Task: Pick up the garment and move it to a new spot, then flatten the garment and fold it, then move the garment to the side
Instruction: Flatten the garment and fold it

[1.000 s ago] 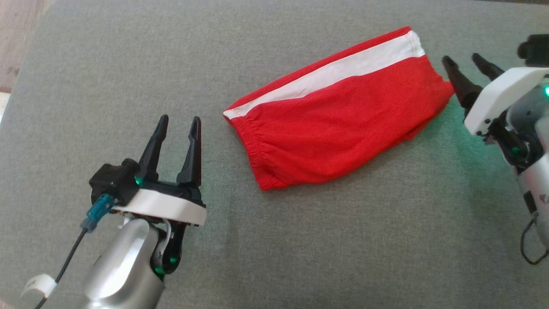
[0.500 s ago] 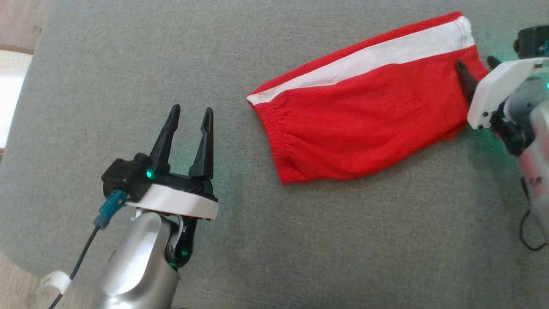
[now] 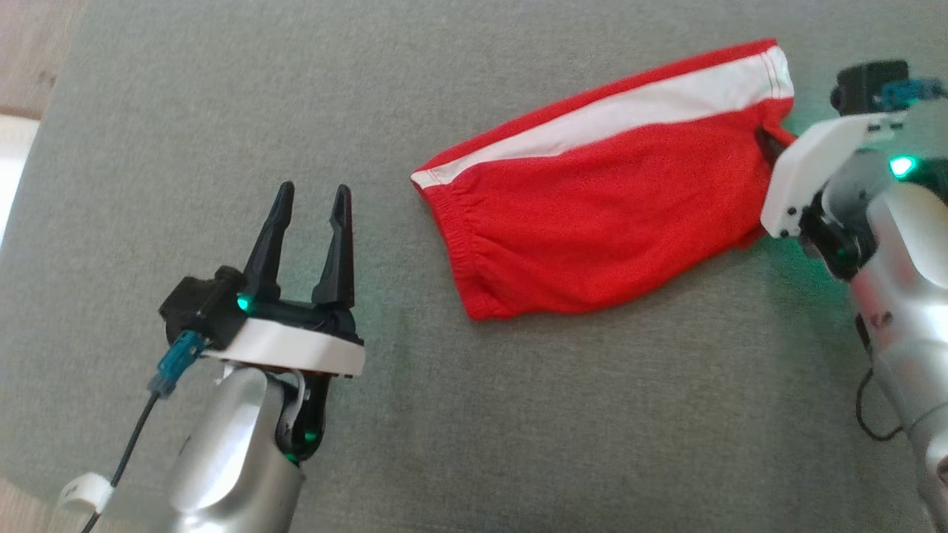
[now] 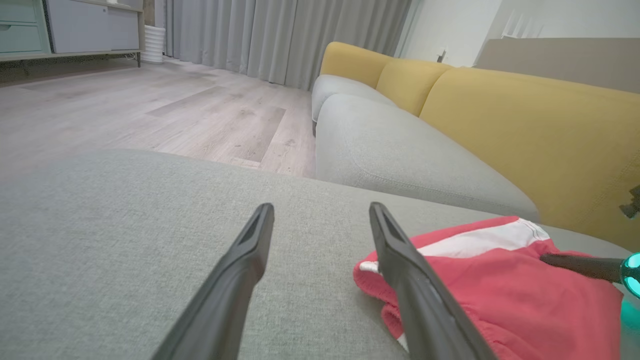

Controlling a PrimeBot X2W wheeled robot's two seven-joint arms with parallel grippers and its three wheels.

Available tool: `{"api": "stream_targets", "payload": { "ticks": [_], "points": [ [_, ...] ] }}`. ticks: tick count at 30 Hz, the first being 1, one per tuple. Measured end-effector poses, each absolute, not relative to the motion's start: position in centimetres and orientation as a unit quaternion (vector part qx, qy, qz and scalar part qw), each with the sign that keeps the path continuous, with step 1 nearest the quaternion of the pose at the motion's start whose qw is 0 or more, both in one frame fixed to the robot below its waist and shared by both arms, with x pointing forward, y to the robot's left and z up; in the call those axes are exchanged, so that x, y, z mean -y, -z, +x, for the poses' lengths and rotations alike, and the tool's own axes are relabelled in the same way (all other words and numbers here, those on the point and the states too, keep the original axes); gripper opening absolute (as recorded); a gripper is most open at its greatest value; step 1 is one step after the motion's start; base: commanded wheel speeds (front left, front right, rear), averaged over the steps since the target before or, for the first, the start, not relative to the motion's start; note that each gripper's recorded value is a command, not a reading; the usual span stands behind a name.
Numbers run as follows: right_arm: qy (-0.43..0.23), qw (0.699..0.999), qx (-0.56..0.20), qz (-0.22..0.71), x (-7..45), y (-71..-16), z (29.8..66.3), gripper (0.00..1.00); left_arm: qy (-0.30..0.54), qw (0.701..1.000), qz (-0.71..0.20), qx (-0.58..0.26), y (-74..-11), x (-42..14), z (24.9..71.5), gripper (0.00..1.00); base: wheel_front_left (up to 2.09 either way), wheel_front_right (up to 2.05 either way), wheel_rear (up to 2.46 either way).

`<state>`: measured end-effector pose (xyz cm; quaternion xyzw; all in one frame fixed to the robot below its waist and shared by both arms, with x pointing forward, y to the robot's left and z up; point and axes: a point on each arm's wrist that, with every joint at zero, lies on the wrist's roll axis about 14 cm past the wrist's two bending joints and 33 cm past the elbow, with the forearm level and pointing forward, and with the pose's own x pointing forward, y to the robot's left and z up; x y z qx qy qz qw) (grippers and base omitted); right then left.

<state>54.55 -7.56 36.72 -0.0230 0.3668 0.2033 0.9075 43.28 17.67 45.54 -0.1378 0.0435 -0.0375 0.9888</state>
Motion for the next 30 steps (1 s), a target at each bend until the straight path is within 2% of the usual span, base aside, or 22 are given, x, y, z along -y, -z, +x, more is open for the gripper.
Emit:
{"api": "stream_targets", "payload": {
  "ticks": [7, 10, 15, 19, 24, 30],
  "points": [
    [-0.145, 0.927, -0.347, -0.003, 12.3, -38.1, 52.8, 0.00, 0.043, 0.987, -0.150, -0.037, -46.1, -17.1, 42.2, 1.00, 0.00, 0.00, 0.00],
    [-0.102, 0.943, -0.317, -0.024, 16.7, -40.1, 52.2, 0.00, 0.046, 0.986, -0.156, -0.046, -45.5, -16.6, 40.7, 1.00, 0.00, 0.00, 0.00],
    [-0.051, 0.951, -0.294, -0.076, 22.4, -42.2, 50.4, 0.00, 0.062, 0.985, -0.152, -0.045, -45.8, -15.9, 40.0, 1.00, 0.00, 0.00, 0.00],
    [-0.029, 0.955, -0.280, -0.094, 24.5, -43.6, 49.5, 0.00, 0.075, 0.985, -0.149, -0.038, -46.4, -15.1, 39.9, 1.00, 0.00, 0.00, 0.00],
    [-0.053, 0.960, -0.251, -0.112, 22.0, -45.6, 50.3, 0.00, 0.075, 0.985, -0.148, -0.038, -46.4, -15.2, 39.7, 1.00, 0.00, 0.00, 0.00],
    [-0.162, 0.950, -0.232, -0.135, 11.9, -46.8, 50.8, 0.00, 0.068, 0.986, -0.146, -0.044, -46.0, -15.6, 39.3, 1.00, 0.00, 0.00, 0.00]
  ]
}}
